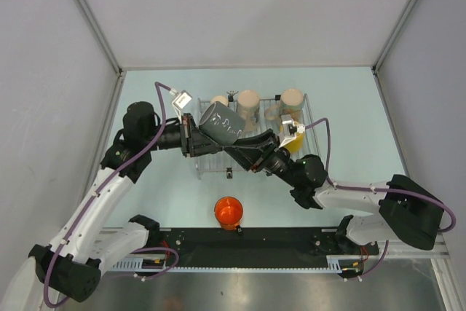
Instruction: Load the cups into the dish rack
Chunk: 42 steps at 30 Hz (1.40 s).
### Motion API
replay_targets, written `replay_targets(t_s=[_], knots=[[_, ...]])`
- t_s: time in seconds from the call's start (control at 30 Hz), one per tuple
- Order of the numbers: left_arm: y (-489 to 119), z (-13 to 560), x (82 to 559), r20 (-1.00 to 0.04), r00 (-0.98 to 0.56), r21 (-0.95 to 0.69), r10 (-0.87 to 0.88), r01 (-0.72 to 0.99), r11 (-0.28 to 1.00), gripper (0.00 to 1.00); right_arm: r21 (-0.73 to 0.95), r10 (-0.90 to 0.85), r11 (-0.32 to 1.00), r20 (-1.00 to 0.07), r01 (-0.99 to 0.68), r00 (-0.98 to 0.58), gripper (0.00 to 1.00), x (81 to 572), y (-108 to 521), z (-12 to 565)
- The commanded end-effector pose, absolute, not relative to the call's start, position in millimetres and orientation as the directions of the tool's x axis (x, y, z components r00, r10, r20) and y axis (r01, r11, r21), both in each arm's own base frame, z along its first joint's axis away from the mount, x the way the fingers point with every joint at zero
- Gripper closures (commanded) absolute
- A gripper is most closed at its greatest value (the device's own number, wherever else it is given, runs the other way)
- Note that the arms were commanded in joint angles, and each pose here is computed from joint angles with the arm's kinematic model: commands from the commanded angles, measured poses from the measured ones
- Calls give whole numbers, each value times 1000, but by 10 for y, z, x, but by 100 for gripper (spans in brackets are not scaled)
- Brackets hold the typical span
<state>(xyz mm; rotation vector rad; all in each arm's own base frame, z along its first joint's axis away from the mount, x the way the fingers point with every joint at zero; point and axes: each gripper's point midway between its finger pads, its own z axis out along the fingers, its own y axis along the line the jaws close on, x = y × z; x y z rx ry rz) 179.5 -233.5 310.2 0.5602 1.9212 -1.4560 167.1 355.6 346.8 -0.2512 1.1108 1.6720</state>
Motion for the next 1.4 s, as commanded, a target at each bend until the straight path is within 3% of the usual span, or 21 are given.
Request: replay_targets(t_s=[0.0, 0.17, 0.33, 0.57, 0.83, 0.97, 1.37], knots=[[-2230, 3726, 2177, -881, -428, -474, -203, 795, 379, 99, 477, 578, -147, -670, -866, -467, 57, 1214, 3552, 3506], [-2193, 3696, 2264, -900, -397, -435, -181, 792, 428, 99, 509, 573, -100, -673, -855, -468, 45, 1255, 3411, 3398], [-2146, 3460, 2535, -920, -375, -375, -115, 754, 539, 99, 565, 540, 8, -697, -825, -472, 42, 1254, 3222, 3281], [-2208, 2804, 2875, -908, -402, -226, 117, 707, 670, 99, 576, 516, 166, -742, -800, -427, 41, 1133, 2817, 3332], [-2533, 2105, 2915, -812, -454, -132, 367, 755, 642, 99, 588, 471, 345, -782, -731, -407, 40, 1256, 2561, 3346], [-2657, 1977, 2975, -785, -463, -123, 412, 767, 629, 99, 578, 420, 413, -807, -704, -416, 39, 1334, 2595, 3220], [-2897, 1464, 2984, -694, -515, -146, 503, 785, 602, 99, 556, 410, 471, -825, -685, -388, 39, 1439, 2509, 3160]])
